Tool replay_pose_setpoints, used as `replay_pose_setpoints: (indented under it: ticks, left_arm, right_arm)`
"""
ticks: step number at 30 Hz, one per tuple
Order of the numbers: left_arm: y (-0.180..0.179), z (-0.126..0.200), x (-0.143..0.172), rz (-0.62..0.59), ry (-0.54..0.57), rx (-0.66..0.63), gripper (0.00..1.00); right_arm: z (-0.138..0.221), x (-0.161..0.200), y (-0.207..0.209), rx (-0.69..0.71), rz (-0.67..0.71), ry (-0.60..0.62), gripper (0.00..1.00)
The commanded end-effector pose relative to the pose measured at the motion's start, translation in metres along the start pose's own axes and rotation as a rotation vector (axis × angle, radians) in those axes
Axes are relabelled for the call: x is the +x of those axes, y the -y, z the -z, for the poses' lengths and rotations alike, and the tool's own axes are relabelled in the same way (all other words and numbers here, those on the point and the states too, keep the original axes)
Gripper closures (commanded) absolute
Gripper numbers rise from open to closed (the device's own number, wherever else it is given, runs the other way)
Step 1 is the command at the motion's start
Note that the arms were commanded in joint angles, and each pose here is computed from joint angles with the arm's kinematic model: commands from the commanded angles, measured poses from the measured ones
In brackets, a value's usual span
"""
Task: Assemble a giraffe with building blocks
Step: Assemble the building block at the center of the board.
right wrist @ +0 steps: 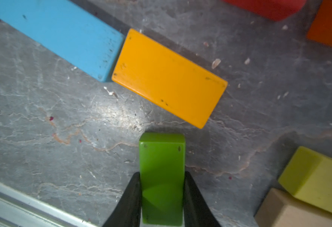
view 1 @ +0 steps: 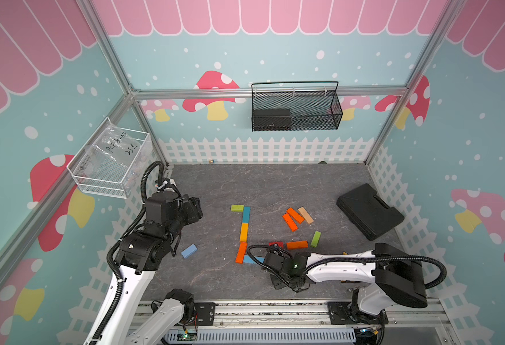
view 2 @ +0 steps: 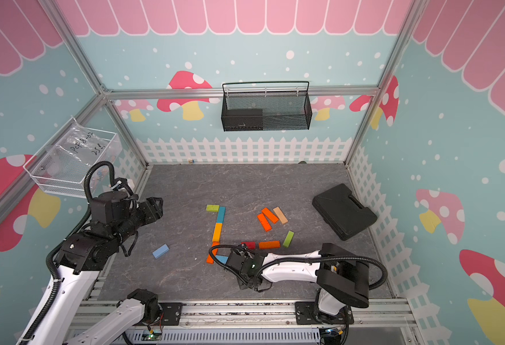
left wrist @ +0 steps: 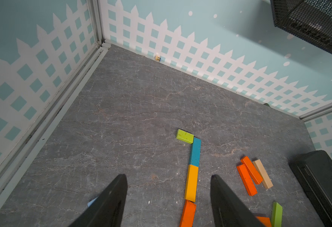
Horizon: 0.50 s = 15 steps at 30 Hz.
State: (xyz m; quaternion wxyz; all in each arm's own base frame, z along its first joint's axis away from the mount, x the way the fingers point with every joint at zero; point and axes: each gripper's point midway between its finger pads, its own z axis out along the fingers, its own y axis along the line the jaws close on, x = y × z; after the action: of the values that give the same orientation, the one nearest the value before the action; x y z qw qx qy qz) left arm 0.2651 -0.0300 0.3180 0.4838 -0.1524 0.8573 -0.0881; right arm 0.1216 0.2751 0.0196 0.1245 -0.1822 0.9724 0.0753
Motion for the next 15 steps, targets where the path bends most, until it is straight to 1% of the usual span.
replay_pose_setpoints:
  ticks: [1,15]
  left_arm:
    - [-0.0018,0.0021,-0.0029,-0.006,0.014,-0.006,0.3]
    - [-0.0021,0.0034,-0.0032,-0.006,0.016,-0.005,0.3]
  right_arm:
    - [-0.0004,-0.0031,0.0078,0.042,-0.015,0.002,0.72]
    - [0.0003,-0.008,0.0099,0.051,-0.012,0.007,0.69]
